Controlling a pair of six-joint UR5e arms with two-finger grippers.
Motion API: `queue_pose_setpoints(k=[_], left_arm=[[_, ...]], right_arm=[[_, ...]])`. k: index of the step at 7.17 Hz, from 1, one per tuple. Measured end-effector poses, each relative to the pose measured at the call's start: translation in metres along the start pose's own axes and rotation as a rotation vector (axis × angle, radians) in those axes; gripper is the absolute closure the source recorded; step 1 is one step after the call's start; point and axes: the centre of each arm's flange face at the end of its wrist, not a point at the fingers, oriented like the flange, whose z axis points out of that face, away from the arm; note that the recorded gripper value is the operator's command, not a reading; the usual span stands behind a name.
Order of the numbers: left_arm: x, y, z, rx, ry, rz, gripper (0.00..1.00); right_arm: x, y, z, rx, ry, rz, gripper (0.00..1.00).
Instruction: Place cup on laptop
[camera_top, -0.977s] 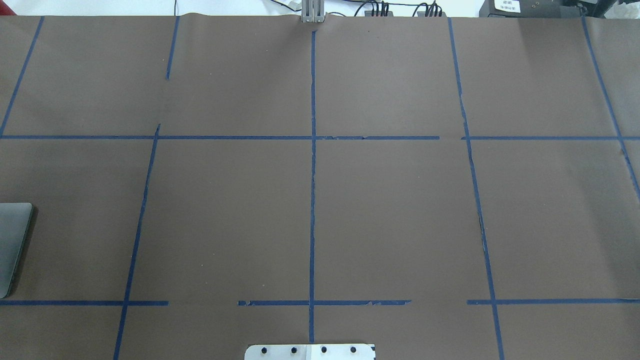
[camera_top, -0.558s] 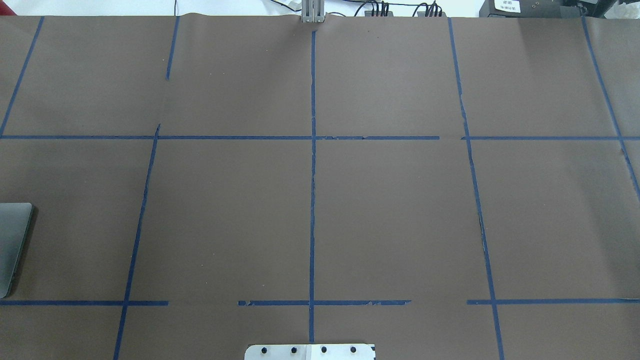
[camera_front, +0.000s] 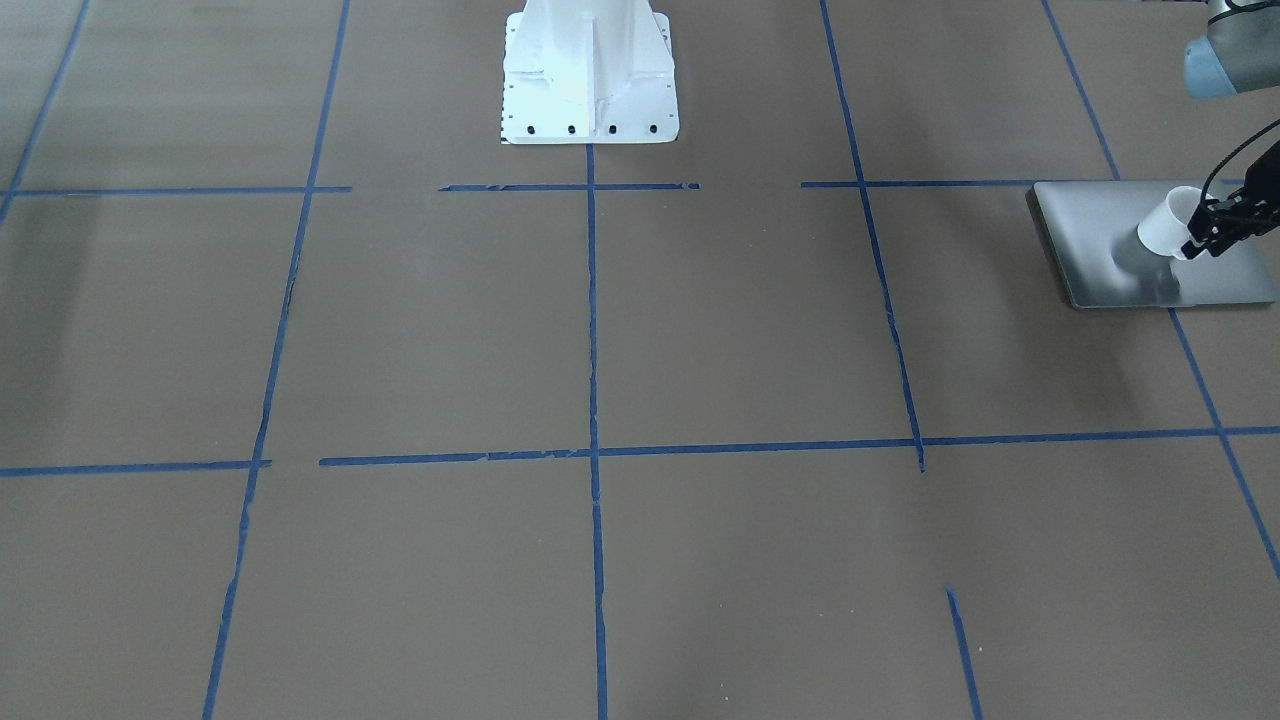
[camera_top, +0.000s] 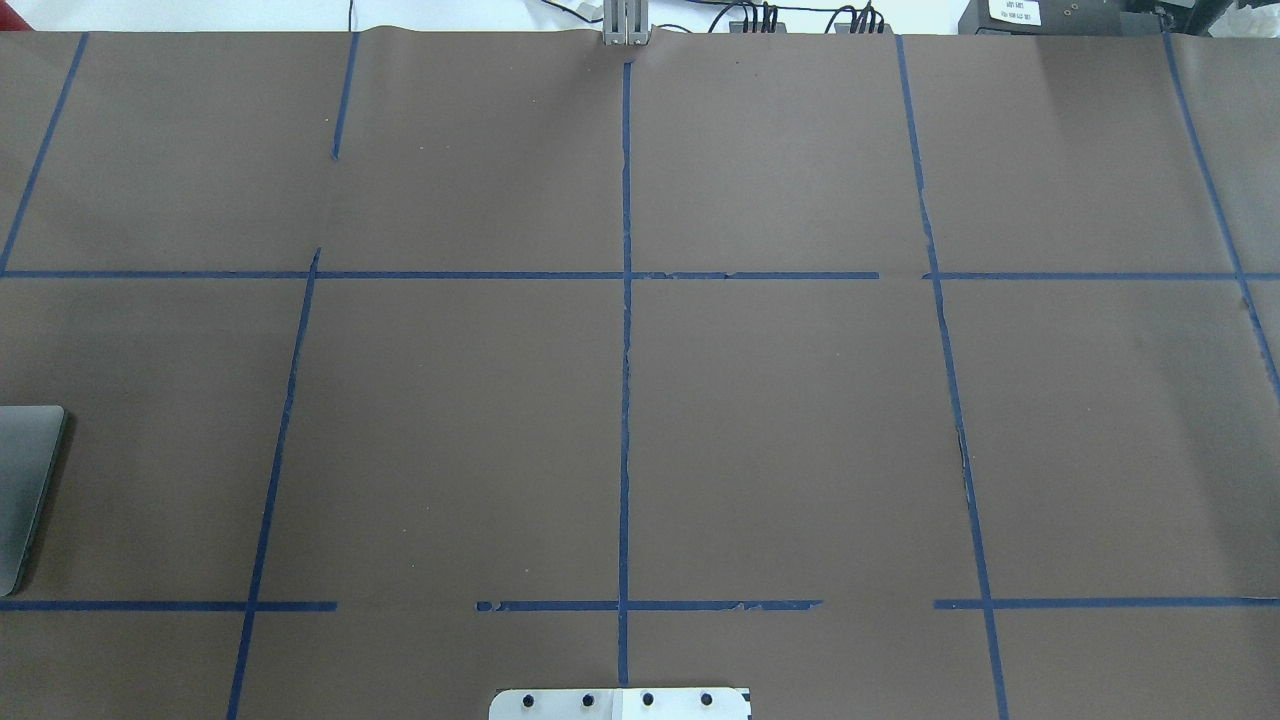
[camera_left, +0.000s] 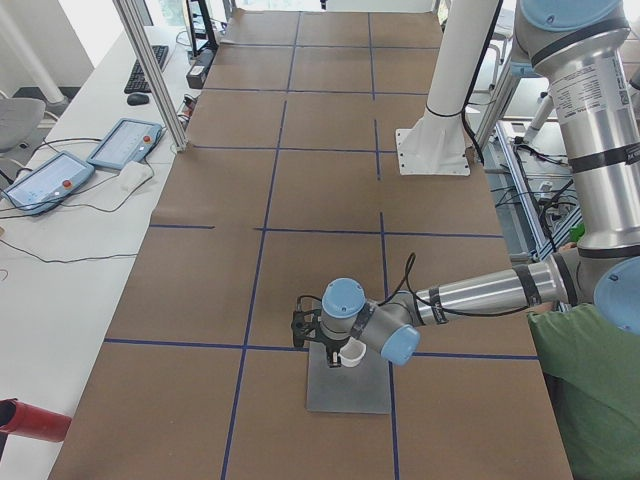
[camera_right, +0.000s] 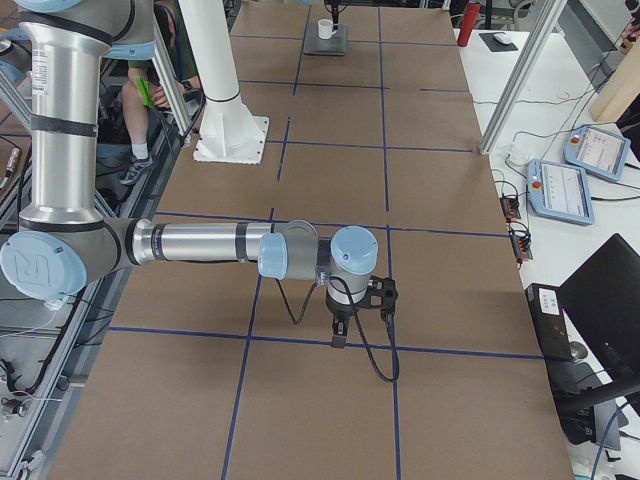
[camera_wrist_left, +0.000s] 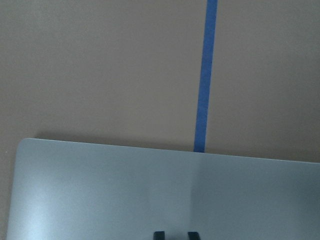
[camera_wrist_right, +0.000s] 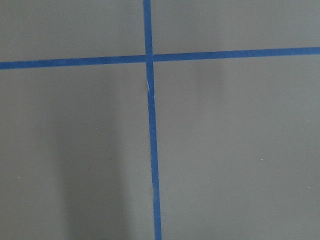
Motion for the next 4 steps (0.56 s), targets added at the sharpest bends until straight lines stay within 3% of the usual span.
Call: queue_pose_setpoints(k=[2,4], left_arm=[[0.011,-0.012,-0.001,0.013,0.018,0.028,0.0],[0.026,-0.036,0.002,-0.014,0.041,0.114,0.0]], right_arm=[[0.0,0.0,0.0,0.0,0.0,0.0,0.0],[0.0,0.0,0.0,0.0,0.0,0.0,0.0]])
